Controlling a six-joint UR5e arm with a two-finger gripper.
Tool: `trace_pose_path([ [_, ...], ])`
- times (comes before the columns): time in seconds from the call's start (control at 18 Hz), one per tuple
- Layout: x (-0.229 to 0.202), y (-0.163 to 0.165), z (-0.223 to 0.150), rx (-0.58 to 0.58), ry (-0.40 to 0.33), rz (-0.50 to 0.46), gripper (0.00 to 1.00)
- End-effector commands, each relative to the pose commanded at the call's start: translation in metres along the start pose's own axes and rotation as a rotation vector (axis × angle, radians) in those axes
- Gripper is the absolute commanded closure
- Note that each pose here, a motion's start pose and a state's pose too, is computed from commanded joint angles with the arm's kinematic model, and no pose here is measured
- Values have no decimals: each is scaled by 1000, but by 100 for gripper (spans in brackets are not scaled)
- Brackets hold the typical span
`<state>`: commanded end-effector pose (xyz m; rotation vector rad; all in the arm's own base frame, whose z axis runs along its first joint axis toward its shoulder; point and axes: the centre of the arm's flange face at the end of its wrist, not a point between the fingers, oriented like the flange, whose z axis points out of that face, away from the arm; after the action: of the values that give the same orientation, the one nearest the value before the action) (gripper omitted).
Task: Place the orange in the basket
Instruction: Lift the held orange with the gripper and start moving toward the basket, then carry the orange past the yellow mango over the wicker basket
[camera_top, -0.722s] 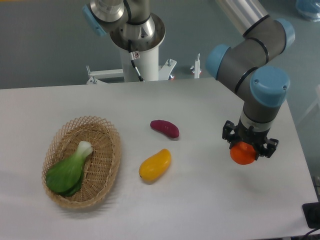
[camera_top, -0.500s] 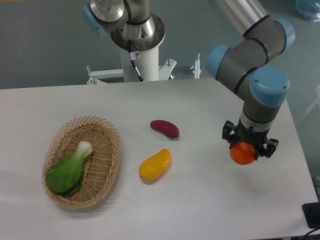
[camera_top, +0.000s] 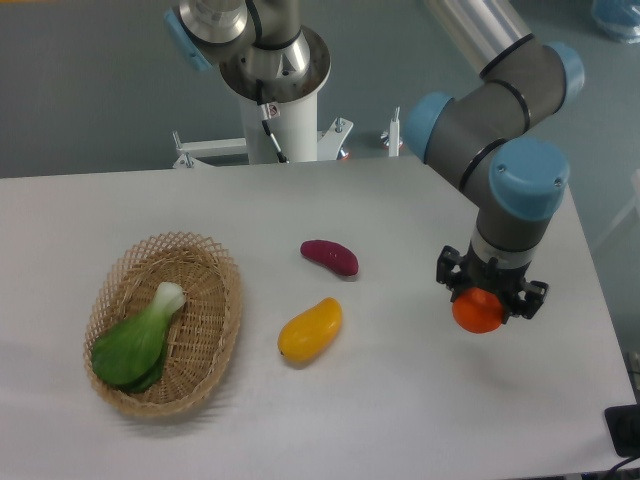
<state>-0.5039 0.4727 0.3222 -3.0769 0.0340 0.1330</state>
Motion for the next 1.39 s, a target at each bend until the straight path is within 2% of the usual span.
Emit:
trace_pose_path([
  [0.28,33,-40,-2,15,-7,-60,33],
  [0.56,83,-78,-5,19,3,-64,33],
  [0.94,209,-141,-5,17,38,36,33],
  [1.22,288,-166,-10,23,53,118,33],
  [1.39,320,-176,-10,22,57,154,33],
])
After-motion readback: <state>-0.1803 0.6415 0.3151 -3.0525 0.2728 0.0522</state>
